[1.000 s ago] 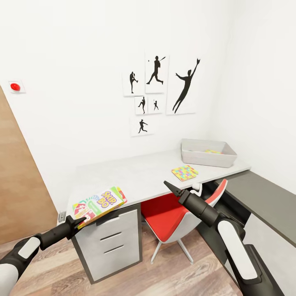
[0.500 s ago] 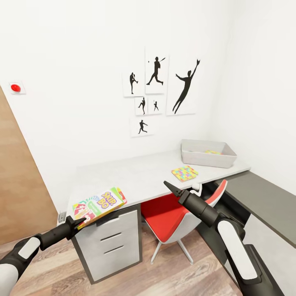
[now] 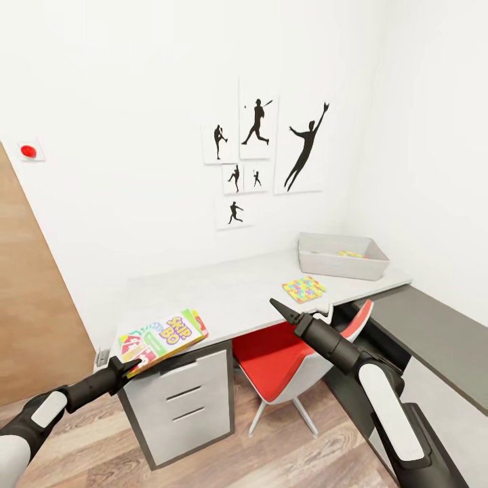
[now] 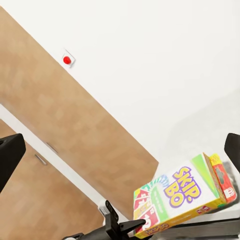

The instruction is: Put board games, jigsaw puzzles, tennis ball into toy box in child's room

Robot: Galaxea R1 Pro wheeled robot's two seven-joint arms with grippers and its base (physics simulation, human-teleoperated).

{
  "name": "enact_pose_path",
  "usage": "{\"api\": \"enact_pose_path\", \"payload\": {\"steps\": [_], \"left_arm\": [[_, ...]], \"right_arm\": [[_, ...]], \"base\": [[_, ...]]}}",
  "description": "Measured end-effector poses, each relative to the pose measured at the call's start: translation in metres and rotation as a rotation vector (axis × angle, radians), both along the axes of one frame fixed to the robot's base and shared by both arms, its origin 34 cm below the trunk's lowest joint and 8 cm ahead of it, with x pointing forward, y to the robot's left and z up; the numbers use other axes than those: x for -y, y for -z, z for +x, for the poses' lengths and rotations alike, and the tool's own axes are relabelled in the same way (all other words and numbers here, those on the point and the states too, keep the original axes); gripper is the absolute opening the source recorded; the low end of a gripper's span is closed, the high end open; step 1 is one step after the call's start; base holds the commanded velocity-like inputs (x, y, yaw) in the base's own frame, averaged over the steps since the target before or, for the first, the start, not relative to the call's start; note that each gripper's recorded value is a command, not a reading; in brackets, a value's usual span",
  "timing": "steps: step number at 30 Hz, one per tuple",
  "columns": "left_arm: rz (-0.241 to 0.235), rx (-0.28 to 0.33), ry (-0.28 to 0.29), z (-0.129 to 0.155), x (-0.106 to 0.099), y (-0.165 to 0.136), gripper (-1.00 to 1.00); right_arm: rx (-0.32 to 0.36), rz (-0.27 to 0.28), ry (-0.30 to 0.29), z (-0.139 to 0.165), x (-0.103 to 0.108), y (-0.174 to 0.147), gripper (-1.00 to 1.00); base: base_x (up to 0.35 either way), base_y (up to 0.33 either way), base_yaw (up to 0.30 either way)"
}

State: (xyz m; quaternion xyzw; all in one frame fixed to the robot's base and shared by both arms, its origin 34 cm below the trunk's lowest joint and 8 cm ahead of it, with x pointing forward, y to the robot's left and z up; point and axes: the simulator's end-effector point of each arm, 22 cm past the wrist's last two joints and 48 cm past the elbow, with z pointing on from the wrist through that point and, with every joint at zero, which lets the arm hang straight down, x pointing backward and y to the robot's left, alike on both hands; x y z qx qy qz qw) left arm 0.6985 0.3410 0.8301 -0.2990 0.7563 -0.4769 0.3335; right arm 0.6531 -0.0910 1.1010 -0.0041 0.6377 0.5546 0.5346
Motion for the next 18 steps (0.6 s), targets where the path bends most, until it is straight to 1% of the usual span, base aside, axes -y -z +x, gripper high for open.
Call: {"api": "enact_pose_path", "payload": {"steps": [13, 18], "left_arm": [[0.0, 0.0, 0.001, -0.001, 0.001, -0.018, -1.0], [-0.004, 0.002, 0.004, -0.002, 0.003, -0.025, -1.0]], "right_arm": [[-0.002, -0.004, 0.0, -0.001, 0.0, -0.017, 1.0], [-0.012, -0.012, 0.006, 0.0, 0.0, -0.021, 1.0]], "base": [[0.0, 0.0, 0.0], [0.0, 0.0, 0.0]]}}
